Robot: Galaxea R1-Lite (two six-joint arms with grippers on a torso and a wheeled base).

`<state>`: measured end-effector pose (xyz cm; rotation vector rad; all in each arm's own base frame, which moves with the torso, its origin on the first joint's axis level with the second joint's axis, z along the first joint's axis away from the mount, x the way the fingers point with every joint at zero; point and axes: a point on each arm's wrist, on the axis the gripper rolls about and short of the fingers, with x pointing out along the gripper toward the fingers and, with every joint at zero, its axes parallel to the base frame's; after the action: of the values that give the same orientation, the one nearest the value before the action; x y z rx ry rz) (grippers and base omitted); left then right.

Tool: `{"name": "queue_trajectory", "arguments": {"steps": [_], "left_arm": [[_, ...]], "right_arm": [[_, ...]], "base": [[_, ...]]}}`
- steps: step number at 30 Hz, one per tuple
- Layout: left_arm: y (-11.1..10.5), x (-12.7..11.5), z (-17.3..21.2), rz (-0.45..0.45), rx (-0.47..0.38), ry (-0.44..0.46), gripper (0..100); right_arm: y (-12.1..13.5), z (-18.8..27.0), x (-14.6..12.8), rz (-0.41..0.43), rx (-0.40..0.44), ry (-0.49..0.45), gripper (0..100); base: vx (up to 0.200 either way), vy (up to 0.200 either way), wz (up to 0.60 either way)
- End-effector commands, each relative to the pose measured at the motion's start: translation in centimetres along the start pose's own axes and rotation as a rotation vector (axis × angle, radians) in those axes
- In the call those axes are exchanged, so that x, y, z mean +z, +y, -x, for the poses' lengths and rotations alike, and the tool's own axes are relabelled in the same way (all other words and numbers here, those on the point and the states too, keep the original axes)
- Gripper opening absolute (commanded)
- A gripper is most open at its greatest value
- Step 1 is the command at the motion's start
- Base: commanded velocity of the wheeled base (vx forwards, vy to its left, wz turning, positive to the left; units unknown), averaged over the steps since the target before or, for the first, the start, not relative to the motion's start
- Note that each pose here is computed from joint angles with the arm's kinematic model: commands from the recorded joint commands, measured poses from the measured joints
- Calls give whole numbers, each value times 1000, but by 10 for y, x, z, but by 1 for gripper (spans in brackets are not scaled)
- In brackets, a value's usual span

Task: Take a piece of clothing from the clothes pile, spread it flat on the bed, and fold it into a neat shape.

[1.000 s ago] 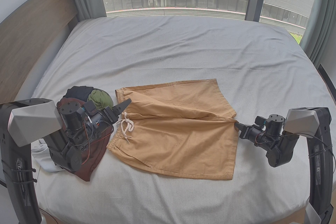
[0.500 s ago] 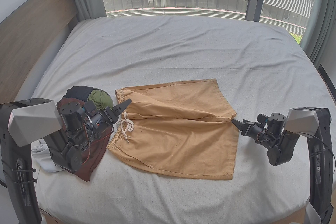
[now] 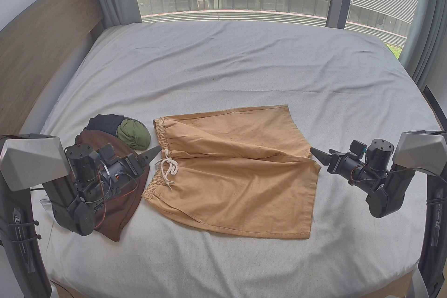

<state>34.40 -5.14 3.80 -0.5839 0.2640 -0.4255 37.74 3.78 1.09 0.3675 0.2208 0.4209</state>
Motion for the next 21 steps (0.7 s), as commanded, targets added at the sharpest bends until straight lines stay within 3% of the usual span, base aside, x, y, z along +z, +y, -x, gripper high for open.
{"name": "queue_trajectory", "arguments": {"steps": [1,7,16,21], "left_arm": [[14,-6,15,-14,58,39,100],[23,-22,14,12,87,90,100],[41,-48,16,66,159,200,100],[48,-54,13,75,173,212,100]], "right_arm": [[49,16,9,17,96,19,100],[75,25,0,17,149,70,100],[74,24,-2,17,148,76,100],[73,24,-3,19,145,75,100]], "base": [[0,0,0],[0,0,0],[0,0,0],[0,0,0]]}}
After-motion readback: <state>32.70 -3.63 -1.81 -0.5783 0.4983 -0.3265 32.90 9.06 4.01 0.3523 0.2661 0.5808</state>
